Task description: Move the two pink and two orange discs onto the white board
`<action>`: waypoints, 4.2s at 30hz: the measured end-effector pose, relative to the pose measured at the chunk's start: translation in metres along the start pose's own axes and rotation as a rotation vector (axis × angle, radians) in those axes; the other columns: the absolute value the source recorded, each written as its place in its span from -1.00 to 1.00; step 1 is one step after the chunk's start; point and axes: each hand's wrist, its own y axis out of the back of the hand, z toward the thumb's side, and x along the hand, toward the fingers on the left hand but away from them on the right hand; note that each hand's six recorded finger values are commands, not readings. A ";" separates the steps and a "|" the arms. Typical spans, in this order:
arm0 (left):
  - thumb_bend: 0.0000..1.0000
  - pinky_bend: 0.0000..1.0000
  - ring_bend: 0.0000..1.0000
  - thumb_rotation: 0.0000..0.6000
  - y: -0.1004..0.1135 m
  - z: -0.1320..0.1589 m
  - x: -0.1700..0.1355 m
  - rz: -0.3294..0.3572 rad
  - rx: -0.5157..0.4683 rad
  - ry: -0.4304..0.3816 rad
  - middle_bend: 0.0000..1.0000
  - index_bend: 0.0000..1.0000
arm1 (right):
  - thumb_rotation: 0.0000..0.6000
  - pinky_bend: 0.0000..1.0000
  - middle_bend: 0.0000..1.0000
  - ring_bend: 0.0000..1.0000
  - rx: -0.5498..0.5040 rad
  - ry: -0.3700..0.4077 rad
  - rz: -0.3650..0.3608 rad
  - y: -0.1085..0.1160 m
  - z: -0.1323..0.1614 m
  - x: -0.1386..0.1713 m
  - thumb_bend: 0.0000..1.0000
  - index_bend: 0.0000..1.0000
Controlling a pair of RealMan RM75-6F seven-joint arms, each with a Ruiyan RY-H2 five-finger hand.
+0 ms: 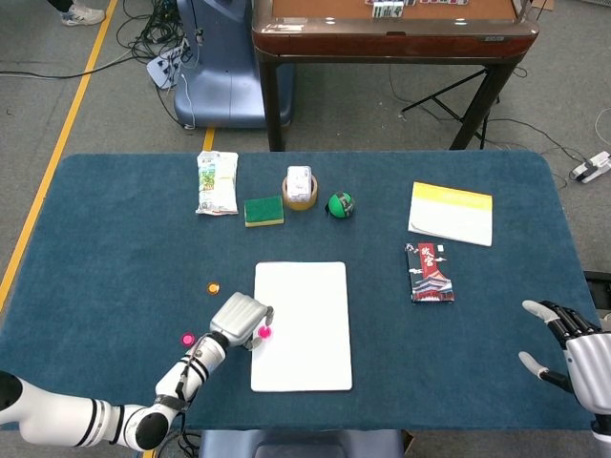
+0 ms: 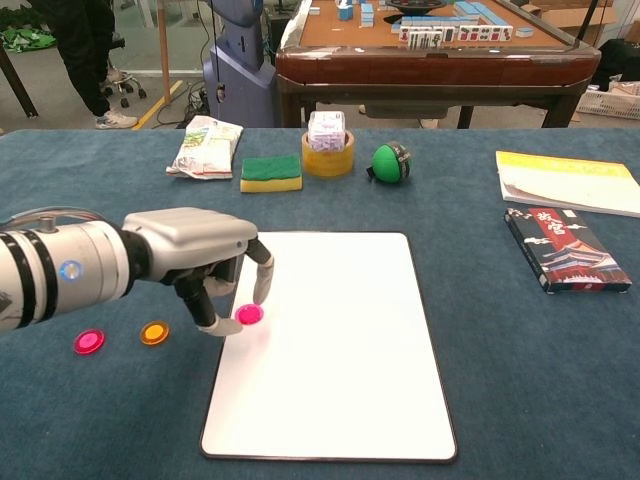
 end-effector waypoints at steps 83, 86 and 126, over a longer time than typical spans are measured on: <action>-0.46 1.00 1.00 1.00 -0.053 -0.113 -0.080 -0.013 -0.004 0.232 1.00 0.00 | 1.00 0.25 -0.37 -0.31 0.017 0.026 0.051 -0.011 0.010 -0.002 -1.00 -0.47; -0.46 1.00 1.00 1.00 -0.054 -0.114 -0.081 -0.015 -0.007 0.236 1.00 0.00 | 1.00 0.25 -0.37 -0.31 0.018 0.026 0.053 -0.011 0.010 -0.002 -1.00 -0.47; -0.45 1.00 1.00 1.00 -0.067 -0.127 -0.079 -0.035 -0.015 0.268 1.00 0.24 | 1.00 0.25 -0.37 -0.31 0.020 0.026 0.057 -0.012 0.010 -0.004 -1.00 -0.47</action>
